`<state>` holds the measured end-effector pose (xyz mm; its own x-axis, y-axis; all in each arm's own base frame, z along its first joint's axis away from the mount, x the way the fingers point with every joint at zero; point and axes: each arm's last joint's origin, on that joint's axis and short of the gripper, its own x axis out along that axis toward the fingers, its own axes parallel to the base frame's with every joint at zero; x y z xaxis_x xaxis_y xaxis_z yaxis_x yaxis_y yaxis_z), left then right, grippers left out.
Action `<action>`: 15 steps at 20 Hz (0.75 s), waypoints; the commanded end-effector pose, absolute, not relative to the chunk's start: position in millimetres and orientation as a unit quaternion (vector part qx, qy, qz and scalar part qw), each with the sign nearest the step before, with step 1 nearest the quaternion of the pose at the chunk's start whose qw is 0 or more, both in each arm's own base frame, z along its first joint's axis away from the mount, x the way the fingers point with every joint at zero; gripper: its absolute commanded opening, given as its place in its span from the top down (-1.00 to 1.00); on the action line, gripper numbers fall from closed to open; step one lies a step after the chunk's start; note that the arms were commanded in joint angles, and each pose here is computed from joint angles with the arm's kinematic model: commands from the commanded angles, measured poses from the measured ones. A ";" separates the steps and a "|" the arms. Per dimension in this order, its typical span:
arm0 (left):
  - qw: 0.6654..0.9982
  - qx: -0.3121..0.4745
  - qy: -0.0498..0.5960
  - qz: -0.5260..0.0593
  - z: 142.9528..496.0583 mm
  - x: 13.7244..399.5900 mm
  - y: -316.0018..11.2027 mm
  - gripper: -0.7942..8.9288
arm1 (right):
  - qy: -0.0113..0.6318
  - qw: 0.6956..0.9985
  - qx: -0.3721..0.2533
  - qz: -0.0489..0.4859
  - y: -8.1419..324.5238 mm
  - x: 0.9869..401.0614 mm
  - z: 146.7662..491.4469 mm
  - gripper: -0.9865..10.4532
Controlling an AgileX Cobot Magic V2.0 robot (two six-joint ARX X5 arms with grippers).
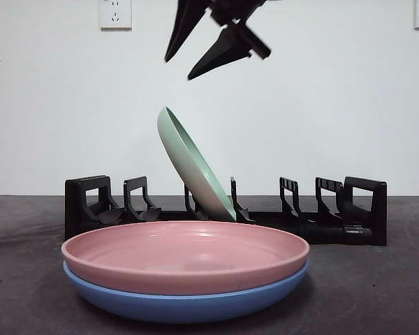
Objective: Place the plate
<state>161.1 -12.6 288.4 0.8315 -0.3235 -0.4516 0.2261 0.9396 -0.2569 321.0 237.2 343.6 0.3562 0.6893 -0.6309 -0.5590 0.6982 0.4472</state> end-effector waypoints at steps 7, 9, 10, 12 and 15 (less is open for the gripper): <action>0.956 -0.089 0.238 -0.144 294.4 162.7 -12.2 0.20 | 0.453 0.805 0.073 0.376 262.8 334.7 313.0 0.47; 0.956 -0.089 0.238 -0.144 294.5 162.8 -12.2 0.20 | 0.463 0.800 0.070 0.375 267.1 336.3 304.4 0.47; 0.956 -0.089 0.238 -0.144 294.5 162.8 -12.2 0.20 | 0.469 0.798 0.068 0.373 268.4 336.8 300.9 0.47; 0.956 -0.088 0.238 -0.144 294.5 162.8 -12.2 0.20 | 0.474 0.796 0.066 0.372 271.2 337.2 296.5 0.48; 0.957 -0.088 0.238 -0.144 294.5 162.8 -12.2 0.20 | 0.470 0.801 0.056 0.366 275.0 334.4 296.3 0.66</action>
